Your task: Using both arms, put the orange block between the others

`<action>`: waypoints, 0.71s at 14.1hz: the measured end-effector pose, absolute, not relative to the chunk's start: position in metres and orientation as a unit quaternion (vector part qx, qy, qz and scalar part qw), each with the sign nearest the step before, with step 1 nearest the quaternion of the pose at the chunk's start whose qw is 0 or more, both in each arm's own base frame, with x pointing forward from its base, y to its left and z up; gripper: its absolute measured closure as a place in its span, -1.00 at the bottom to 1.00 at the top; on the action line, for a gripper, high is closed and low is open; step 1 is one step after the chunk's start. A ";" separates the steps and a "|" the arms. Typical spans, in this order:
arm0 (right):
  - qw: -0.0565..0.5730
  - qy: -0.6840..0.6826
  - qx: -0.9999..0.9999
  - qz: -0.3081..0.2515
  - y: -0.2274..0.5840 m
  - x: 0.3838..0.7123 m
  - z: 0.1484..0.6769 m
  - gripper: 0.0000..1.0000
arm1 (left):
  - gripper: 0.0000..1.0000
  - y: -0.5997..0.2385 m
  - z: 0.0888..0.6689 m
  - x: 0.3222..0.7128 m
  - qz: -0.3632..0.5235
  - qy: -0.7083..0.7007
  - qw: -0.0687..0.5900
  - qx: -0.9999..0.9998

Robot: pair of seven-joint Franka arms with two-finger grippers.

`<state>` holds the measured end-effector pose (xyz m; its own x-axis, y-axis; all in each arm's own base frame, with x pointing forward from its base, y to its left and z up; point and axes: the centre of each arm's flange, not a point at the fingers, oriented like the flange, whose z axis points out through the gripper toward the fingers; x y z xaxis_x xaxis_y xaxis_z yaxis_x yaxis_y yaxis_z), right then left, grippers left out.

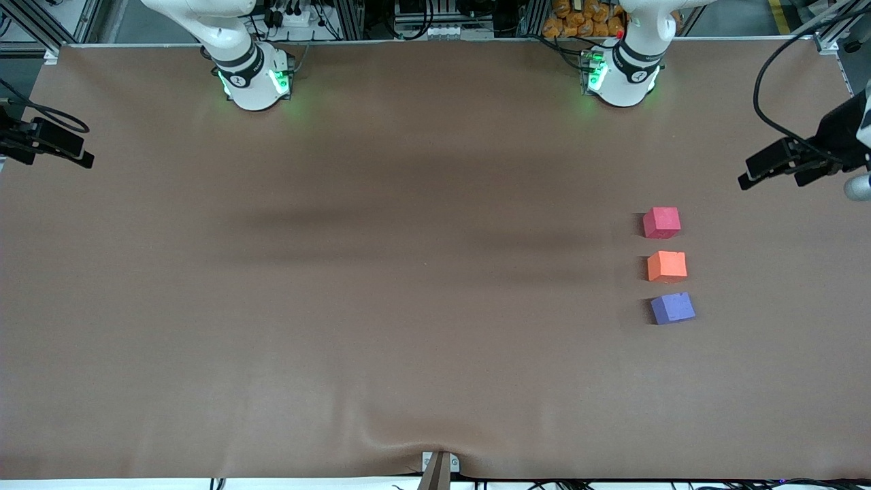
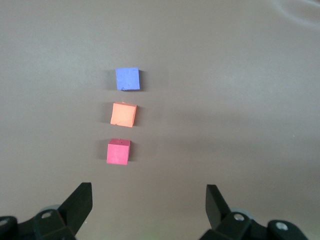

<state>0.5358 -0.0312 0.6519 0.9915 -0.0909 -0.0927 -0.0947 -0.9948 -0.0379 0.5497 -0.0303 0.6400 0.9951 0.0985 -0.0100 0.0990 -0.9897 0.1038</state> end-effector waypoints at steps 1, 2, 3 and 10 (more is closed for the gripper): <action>0.021 0.047 -0.998 0.045 -0.031 0.536 0.652 -1.00 | -1.00 -0.032 0.643 0.546 -0.004 0.047 0.048 0.998; 0.021 0.047 -0.998 0.046 -0.031 0.536 0.652 -1.00 | -1.00 -0.032 0.646 0.543 -0.003 0.045 0.038 0.998; 0.021 0.047 -0.998 0.046 -0.031 0.536 0.652 -1.00 | -1.00 -0.034 0.649 0.540 -0.001 0.042 0.026 0.999; 0.021 0.047 -0.998 0.046 -0.031 0.536 0.652 -1.00 | -1.00 -0.024 0.660 0.529 0.009 0.035 0.000 0.999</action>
<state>0.5357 -0.0312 0.6519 0.9915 -0.0909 -0.0931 -0.0948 -0.9948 -0.0380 0.5291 -0.0237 0.6604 0.9974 0.0701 0.0173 0.0701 -0.9975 0.0004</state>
